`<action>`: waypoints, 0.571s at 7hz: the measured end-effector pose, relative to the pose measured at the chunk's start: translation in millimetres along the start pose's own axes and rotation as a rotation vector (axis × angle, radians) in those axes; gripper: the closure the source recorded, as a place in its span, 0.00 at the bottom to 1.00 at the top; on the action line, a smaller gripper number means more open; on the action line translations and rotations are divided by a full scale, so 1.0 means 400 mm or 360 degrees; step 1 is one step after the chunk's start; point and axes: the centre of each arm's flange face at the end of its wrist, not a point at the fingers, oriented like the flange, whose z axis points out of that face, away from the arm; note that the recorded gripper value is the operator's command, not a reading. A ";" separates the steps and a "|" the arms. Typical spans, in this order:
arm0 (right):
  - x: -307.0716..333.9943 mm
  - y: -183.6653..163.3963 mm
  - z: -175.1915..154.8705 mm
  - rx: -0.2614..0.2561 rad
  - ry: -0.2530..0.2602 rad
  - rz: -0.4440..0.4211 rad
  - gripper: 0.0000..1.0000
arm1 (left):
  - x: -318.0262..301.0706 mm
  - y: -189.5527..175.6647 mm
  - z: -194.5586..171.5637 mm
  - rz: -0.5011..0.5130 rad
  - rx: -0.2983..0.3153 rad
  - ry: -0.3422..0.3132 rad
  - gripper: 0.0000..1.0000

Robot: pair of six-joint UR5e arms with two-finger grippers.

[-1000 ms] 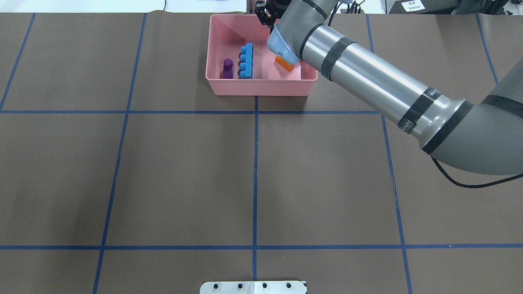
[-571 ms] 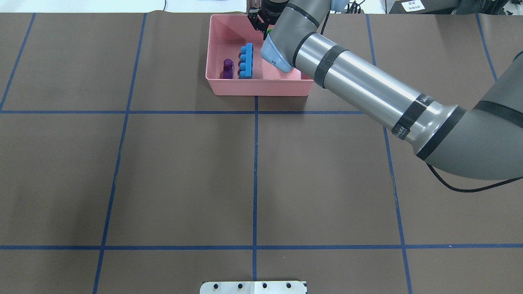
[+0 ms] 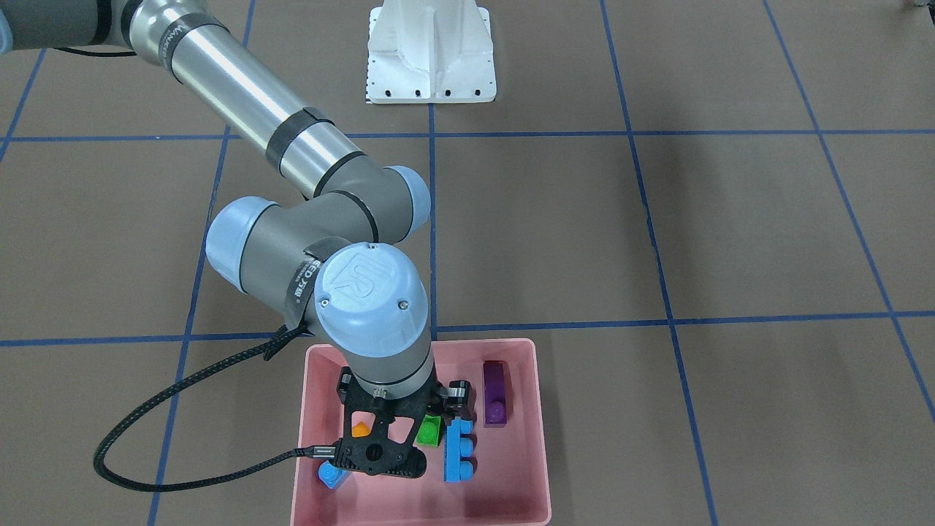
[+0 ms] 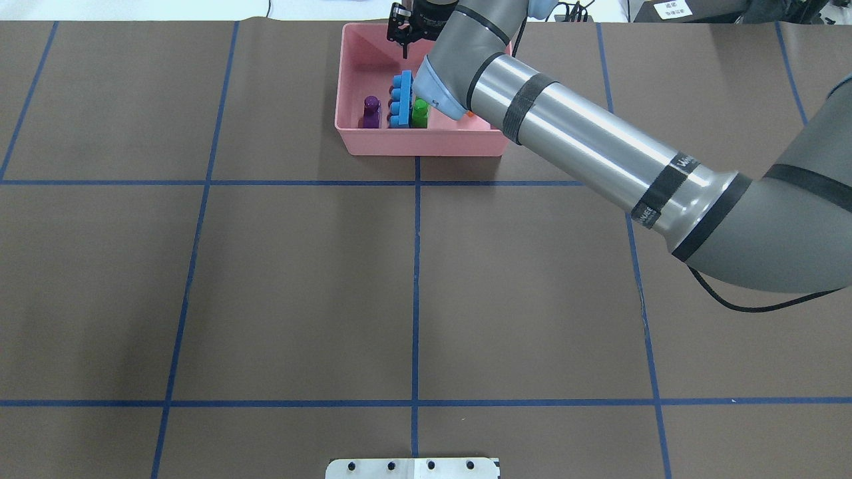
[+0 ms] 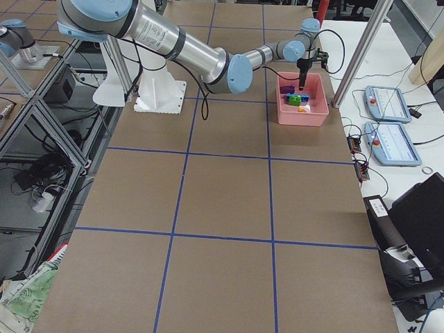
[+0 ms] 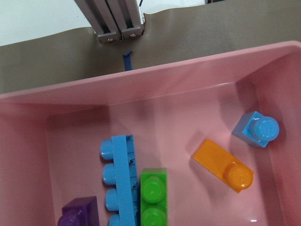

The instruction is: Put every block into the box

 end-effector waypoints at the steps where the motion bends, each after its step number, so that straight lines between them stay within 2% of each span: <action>1: 0.033 -0.037 -0.038 -0.0025 0.0026 -0.0026 0.01 | -0.001 0.001 0.000 0.0004 0.0000 -0.0002 0.00; 3: 0.165 -0.108 -0.144 -0.0083 0.0110 -0.0137 0.01 | -0.004 0.010 -0.002 0.0011 0.0005 -0.0005 0.00; 4: 0.287 -0.146 -0.176 -0.0099 0.0116 -0.0186 0.01 | -0.003 0.012 -0.005 0.0019 0.0008 -0.0014 0.00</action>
